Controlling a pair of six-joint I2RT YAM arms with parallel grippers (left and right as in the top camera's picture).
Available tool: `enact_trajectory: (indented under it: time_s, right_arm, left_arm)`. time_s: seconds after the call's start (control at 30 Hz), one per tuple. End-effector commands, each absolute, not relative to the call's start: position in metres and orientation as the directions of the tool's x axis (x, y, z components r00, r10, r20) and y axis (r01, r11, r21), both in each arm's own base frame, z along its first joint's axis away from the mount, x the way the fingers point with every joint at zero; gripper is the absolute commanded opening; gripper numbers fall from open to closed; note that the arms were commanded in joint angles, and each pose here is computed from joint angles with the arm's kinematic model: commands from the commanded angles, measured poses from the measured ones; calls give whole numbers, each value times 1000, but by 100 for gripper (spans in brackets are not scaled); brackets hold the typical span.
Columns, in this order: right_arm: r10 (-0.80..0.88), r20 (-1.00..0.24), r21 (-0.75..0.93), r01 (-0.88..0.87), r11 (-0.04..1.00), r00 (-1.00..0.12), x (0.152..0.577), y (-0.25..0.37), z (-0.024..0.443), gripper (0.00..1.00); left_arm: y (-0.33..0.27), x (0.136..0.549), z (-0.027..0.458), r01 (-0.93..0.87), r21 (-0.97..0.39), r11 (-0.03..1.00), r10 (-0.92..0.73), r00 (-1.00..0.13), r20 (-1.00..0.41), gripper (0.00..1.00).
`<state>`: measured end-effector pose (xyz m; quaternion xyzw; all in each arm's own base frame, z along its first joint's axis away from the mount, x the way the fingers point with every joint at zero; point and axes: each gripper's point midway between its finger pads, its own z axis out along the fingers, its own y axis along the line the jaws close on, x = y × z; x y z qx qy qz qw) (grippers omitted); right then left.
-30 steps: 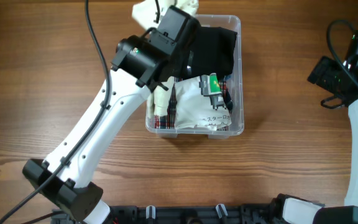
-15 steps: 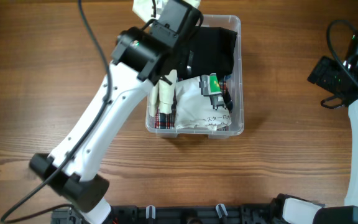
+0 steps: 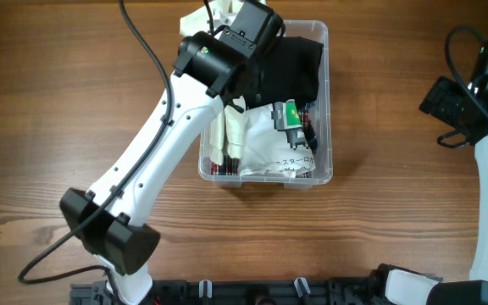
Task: Pack container
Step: 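Lay the cream towel flat over the clothes in the box, then release the towel and press it down with the left gripper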
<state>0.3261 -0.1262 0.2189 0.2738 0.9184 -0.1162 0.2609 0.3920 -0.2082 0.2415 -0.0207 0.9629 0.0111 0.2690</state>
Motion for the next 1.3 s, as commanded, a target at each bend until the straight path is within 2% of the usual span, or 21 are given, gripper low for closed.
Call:
enact_trajectory:
  time_s: [0.0,0.13,0.37,0.43,0.47,0.5,0.63,0.7,1.0,1.27]
  right_arm:
    - [437,-569,-74,572,817,-697,327,-129,229,100]
    - [437,-569,-75,572,817,-697,327,-129,229,100]
    - [437,-569,-74,572,817,-697,327,-129,229,100]
    - [436,-569,-75,572,817,-697,327,-129,229,100]
    - [436,-569,-75,572,817,-697,327,-129,229,100]
    - [437,-569,-74,573,816,-697,327,-129,229,100]
    - [437,-569,-74,573,816,-697,327,-129,229,100]
    - [437,-569,-74,573,816,-697,327,-129,229,100]
    - [437,-569,-74,573,816,-697,327,-129,229,100]
    - [437,-569,-75,572,817,-697,327,-129,229,100]
  left_arm:
    - [-223,401,230,-52,-19,998,-55,-860,-508,4]
    - [-240,405,217,-23,-66,998,-52,-875,-481,4]
    - [-280,406,224,57,-189,980,-46,-866,-497,4]
    - [-288,405,224,72,-200,977,-39,-863,-503,10]
    - [-291,405,223,77,-202,976,-37,-862,-506,27]
    - [-295,405,223,84,-205,975,-33,-860,-510,48]
    - [-309,406,212,104,-206,973,-16,-861,-509,78]
    - [-317,407,206,118,-218,969,-8,-866,-500,86]
    - [-332,414,207,143,-271,952,-19,-855,-518,86]
    - [-316,419,204,115,-221,969,-18,-853,-521,84]
